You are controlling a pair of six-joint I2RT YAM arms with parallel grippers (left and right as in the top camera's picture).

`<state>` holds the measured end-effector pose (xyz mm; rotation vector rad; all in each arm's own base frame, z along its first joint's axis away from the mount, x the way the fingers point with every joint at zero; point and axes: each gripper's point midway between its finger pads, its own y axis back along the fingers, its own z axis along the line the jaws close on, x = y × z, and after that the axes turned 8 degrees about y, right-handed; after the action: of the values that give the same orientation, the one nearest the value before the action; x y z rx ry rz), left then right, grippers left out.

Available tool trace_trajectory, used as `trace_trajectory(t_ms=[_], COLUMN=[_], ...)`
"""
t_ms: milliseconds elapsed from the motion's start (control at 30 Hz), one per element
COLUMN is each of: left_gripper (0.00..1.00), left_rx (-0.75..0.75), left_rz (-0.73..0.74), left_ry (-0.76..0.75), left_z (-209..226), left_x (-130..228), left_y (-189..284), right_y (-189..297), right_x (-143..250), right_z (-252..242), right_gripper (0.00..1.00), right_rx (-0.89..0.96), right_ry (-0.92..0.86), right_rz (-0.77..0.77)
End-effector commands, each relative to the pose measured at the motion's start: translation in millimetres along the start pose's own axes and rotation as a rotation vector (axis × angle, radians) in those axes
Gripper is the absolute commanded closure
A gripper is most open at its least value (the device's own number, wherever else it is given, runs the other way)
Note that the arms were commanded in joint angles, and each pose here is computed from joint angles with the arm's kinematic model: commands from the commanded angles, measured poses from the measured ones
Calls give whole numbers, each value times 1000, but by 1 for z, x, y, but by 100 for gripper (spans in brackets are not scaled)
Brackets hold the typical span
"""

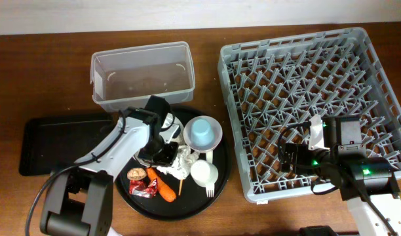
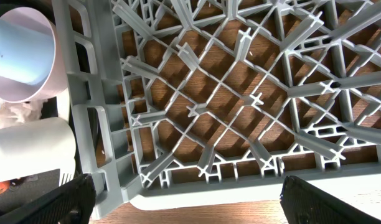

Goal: Sort waste into correct bins and load items into the dishwasher rack
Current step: 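Grasp the crumpled white tissue on the plate with the left gripper, then carry the tissue into the clear plastic bin and open the left gripper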

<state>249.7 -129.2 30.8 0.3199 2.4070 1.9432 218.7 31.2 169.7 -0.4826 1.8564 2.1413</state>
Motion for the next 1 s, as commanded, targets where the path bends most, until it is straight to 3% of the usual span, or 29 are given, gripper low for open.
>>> trace_trajectory(t_ms=[0, 100, 200, 367, 533, 633, 767, 800, 833, 867, 933, 967], left_gripper=[99, 99, 99, 99, 99, 99, 99, 91, 74, 64, 54, 38], left_rx=[4, 4, -67, -181, -213, -223, -238, -241, -244, -246, -247, -247], left_rz=[-7, -10, -56, -395, -720, -848, -855, -849, -843, -837, -833, -833], left_ry=[-21, -21, -27, -46, 4, 40, 90, 96, 102, 108, 111, 111], left_z=[-6, -7, -3, 1, 18, 32, 63, 67, 71, 75, 77, 76], left_x=[-3, -3, -12, -61, -130, -164, -202, -206, -209, -211, -211, -211], left_y=[1, 3, 38, 131, 179, 194, 164, 158, 152, 148, 147, 147], right_y=[6, 6, 6, 6, 6, 6, 6, 6, 6, 6, 6, 6], right_x=[-5, -5, -5, -6, -7, -7, -6, -6, -6, -6, -6, -6], right_z=[-1, -1, -1, -1, -1, -1, -1, -1, -1, -1, -1, -1], right_gripper=[2, 2, 2, 2, 2, 2, 1, 2, 2, 2, 2, 2], right_rx=[12, 12, 12, 12, 12, 12, 12, 12, 11, 11, 11, 12], right_ry=[-7, -7, -7, -7, -6, -6, -6, -7, -7, -7, -7, -6], right_rz=[-28, -28, -28, -29, -33, -33, -32, -32, -31, -31, -31, -31])
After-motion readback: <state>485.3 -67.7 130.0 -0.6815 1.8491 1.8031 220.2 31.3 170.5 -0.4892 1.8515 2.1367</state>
